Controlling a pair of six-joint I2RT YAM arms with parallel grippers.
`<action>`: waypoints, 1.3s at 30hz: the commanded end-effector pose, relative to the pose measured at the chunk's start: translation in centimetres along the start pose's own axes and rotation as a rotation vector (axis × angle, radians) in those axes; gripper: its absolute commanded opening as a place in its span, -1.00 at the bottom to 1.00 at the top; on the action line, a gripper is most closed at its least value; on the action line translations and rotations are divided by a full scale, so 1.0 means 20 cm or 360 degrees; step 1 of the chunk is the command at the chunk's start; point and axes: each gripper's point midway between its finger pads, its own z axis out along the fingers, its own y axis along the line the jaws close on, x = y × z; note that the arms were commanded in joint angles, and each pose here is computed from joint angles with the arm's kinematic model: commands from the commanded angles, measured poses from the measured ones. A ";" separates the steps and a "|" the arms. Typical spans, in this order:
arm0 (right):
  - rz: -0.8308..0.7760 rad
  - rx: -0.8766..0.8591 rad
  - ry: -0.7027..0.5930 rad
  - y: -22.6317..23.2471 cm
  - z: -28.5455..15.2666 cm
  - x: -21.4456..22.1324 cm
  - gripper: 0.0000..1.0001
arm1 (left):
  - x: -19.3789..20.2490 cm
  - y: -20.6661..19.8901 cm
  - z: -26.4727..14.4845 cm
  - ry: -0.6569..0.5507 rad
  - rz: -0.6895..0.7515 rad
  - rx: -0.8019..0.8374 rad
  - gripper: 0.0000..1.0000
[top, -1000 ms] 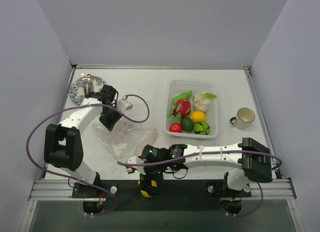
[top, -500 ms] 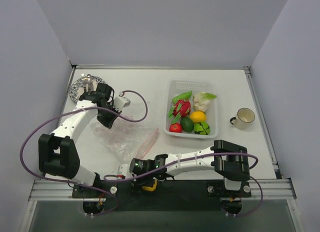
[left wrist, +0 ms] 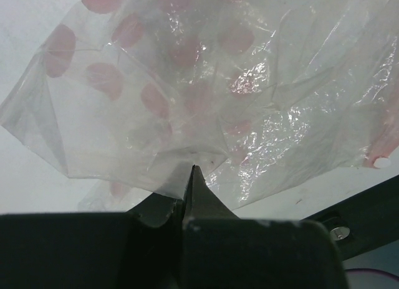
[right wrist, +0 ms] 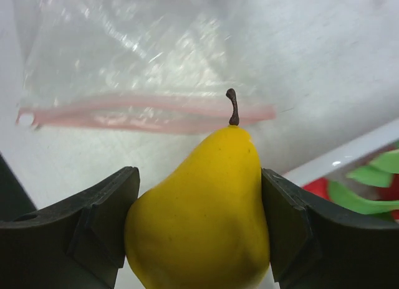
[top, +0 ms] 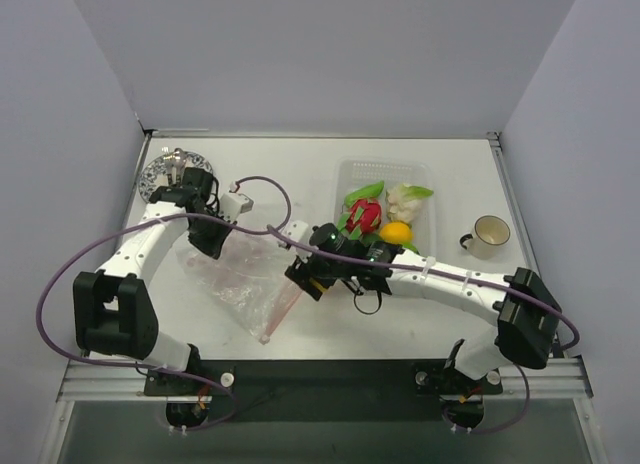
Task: Open the zip-top bag and remove the fake food
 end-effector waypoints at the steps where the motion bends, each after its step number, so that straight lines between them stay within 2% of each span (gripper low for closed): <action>1: 0.0121 0.0338 -0.0203 -0.38 -0.16 -0.23 -0.91 | -0.01 -0.04 0.07 -0.0025 -0.0018 0.0086 -1.00; 3: 0.0236 0.0503 -0.0251 -0.56 -0.22 -0.27 -1.00 | -0.02 -0.05 0.08 -0.0045 -0.0045 0.0100 -1.00; 7: 0.0573 0.0746 -0.0295 -0.94 -0.33 -0.20 -1.00 | -0.12 -0.07 0.05 -0.0170 -0.0051 0.0125 -1.00; 11: 0.0791 0.0845 -0.0319 -1.12 -0.36 -0.12 -1.00 | -0.26 -0.07 -0.01 -0.0294 -0.0075 0.0114 -1.00; 12: 0.0821 0.0870 -0.0320 -1.15 -0.37 -0.11 -0.88 | -0.31 -0.07 -0.04 -0.0343 -0.0071 0.0119 -1.00; 13: 0.0834 0.0874 -0.0319 -1.16 -0.37 -0.11 -0.64 | -0.35 -0.07 -0.06 -0.0370 -0.0062 0.0122 -1.00; 14: 0.0837 0.0882 -0.0310 -1.16 -0.36 -0.10 -0.22 | -0.38 -0.07 -0.08 -0.0397 -0.0072 0.0119 -1.00; 16: 0.0854 0.0915 -0.0308 -1.18 -0.37 -0.09 0.20 | -0.45 -0.05 -0.12 -0.0458 -0.0065 0.0101 -1.00; 17: 0.0861 0.0932 -0.0309 -1.18 -0.37 -0.09 0.69 | -0.47 -0.05 -0.14 -0.0481 -0.0076 0.0097 -1.00; 18: 0.0868 0.0947 -0.0308 -1.19 -0.37 -0.08 1.00 | -0.52 -0.05 -0.18 -0.0522 -0.0070 0.0095 -1.00; 19: 0.0880 0.0980 -0.0307 -1.20 -0.38 -0.07 1.00 | -0.53 -0.04 -0.20 -0.0537 -0.0070 0.0095 -1.00; 22: 0.0890 0.1041 -0.0319 -1.22 -0.43 -0.08 1.00 | -0.61 -0.03 -0.28 -0.0625 -0.0086 0.0064 -0.32; 23: 0.0896 0.1081 -0.0304 -1.24 -0.45 -0.07 1.00 | -0.63 -0.02 -0.30 -0.0643 -0.0092 0.0051 0.17; 25: 0.0931 0.1133 -0.0328 -1.25 -0.51 -0.09 1.00 | -0.67 -0.01 -0.38 -0.0705 -0.0102 0.0026 0.89; 26: 0.0957 0.1181 -0.0312 -1.26 -0.54 -0.08 1.00 | -0.68 -0.02 -0.40 -0.0723 -0.0105 0.0022 0.95; 31: 0.1027 0.1285 -0.0379 -1.24 -0.73 -0.08 1.00 | -0.72 -0.04 -0.59 -0.0861 -0.0118 0.0001 0.95; 37: 0.1046 0.1414 -0.0406 -1.18 -0.92 0.05 1.00 | -0.78 -0.05 -0.84 -0.1103 -0.0188 -0.0072 0.95; 39: 0.1033 0.1430 -0.0374 -1.15 -0.92 0.13 1.00 | -0.79 -0.02 -0.84 -0.1175 -0.0246 -0.0133 0.95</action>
